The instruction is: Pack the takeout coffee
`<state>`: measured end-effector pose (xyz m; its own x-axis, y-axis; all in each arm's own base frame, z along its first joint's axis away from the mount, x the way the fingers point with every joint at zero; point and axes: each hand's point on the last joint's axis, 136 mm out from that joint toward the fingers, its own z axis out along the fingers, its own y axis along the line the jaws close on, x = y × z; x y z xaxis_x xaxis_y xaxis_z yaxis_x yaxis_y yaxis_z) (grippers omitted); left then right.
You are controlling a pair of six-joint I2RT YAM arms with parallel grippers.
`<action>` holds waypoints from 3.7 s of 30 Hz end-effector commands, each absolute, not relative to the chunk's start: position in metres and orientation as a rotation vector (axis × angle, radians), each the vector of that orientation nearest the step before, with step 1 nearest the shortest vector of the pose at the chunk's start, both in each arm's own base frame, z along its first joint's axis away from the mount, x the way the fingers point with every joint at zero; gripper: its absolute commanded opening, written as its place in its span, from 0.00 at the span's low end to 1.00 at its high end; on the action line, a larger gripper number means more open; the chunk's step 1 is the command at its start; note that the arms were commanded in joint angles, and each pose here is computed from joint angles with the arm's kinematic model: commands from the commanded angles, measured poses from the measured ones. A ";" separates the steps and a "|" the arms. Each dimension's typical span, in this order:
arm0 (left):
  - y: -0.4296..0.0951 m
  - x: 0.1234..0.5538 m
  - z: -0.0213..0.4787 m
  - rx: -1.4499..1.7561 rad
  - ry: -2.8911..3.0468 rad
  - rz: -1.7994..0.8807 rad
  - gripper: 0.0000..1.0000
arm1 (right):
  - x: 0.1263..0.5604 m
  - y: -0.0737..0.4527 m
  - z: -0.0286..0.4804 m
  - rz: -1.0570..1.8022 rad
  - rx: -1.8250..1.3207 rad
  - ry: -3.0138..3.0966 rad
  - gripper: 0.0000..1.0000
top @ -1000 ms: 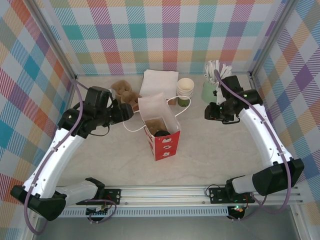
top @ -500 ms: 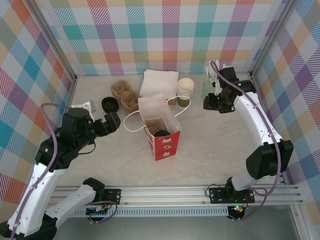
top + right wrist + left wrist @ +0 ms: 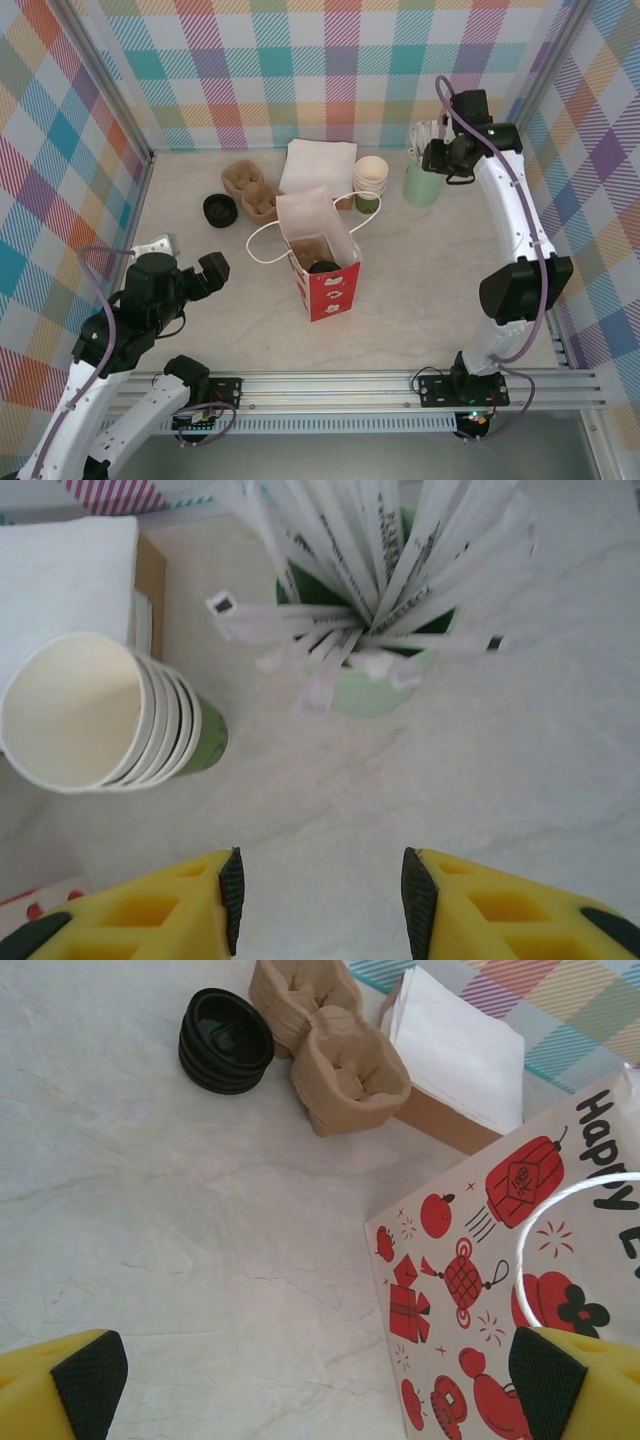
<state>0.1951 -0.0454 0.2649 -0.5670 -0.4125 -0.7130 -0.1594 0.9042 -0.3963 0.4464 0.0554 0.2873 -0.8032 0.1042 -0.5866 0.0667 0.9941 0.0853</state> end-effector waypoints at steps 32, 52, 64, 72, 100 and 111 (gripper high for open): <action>-0.038 0.197 0.259 -0.430 2.185 -0.297 1.00 | 0.498 0.059 0.220 -0.001 0.019 2.677 0.32; -0.040 0.197 0.259 -0.427 2.187 -0.303 1.00 | 0.488 0.048 0.240 -0.079 -0.007 2.649 0.00; -0.041 0.198 0.260 -0.426 2.183 -0.311 1.00 | 0.455 0.042 0.277 -0.093 -0.018 2.616 0.02; -0.042 0.199 0.261 -0.422 2.180 -0.317 1.00 | 0.440 0.041 0.298 -0.070 -0.005 2.591 0.02; -0.028 0.202 0.257 -0.573 2.190 -0.239 1.00 | 0.228 0.110 0.461 0.664 -0.262 2.191 0.00; -0.022 0.194 0.261 -0.596 2.176 -0.237 1.00 | 0.224 0.148 0.458 0.901 -0.385 2.208 0.00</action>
